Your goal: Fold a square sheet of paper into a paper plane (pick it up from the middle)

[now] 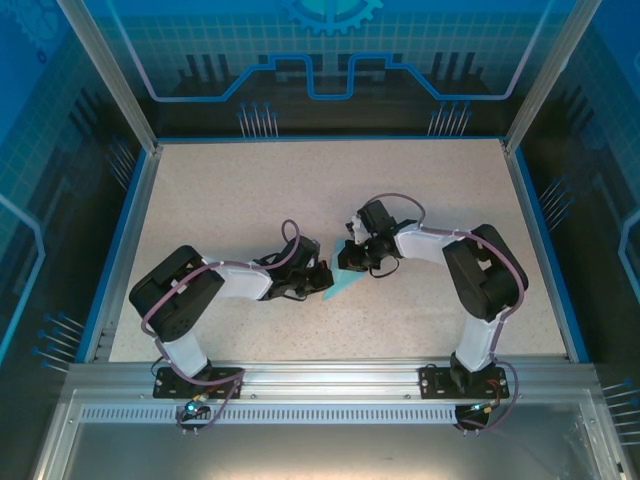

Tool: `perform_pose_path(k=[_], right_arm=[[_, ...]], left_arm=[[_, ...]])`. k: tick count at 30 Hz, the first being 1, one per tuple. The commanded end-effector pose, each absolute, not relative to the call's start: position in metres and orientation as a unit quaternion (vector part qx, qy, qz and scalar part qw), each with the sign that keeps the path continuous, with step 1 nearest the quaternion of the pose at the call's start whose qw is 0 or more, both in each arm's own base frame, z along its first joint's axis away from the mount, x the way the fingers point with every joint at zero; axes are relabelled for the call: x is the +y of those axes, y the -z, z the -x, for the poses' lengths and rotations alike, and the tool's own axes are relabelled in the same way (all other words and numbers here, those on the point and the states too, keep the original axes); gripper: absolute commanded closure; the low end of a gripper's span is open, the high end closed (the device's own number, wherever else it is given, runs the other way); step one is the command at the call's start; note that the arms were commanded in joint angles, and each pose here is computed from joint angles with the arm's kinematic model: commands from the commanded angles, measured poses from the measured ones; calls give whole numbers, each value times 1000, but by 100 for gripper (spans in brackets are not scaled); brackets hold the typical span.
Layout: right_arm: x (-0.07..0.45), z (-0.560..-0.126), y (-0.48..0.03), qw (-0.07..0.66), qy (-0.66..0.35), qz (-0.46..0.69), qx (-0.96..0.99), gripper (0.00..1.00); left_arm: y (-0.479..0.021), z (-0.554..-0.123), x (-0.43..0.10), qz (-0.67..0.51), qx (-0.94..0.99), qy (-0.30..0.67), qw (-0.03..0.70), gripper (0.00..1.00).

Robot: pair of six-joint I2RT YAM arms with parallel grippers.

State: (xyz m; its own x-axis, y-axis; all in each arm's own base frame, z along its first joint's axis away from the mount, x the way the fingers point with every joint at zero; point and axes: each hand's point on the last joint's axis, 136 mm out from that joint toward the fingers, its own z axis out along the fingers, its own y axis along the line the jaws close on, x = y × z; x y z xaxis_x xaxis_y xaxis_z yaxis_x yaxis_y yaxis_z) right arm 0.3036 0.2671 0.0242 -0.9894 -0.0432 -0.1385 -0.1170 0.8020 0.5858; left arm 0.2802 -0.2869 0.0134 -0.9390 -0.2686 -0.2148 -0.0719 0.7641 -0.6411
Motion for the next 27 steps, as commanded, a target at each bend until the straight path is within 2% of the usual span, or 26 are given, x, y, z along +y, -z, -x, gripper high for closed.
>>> perform_pose_path(k=[1,8,17,27], right_arm=[[272,-298,-15,45,-317,53,946,92],[252,-308,3,45,-271,24,961,92],[277,-290,-34,48,-337,75,937,91],[264,-280,6,14,-294,49,955,94]], left_arm=[[30,-245,-254,110,960,243,83,100],[31,-244,-253,109,961,241,80,100],[30,-245,-255,107,961,242,81,100],[31,-243,-253,105,962,240,79,100]])
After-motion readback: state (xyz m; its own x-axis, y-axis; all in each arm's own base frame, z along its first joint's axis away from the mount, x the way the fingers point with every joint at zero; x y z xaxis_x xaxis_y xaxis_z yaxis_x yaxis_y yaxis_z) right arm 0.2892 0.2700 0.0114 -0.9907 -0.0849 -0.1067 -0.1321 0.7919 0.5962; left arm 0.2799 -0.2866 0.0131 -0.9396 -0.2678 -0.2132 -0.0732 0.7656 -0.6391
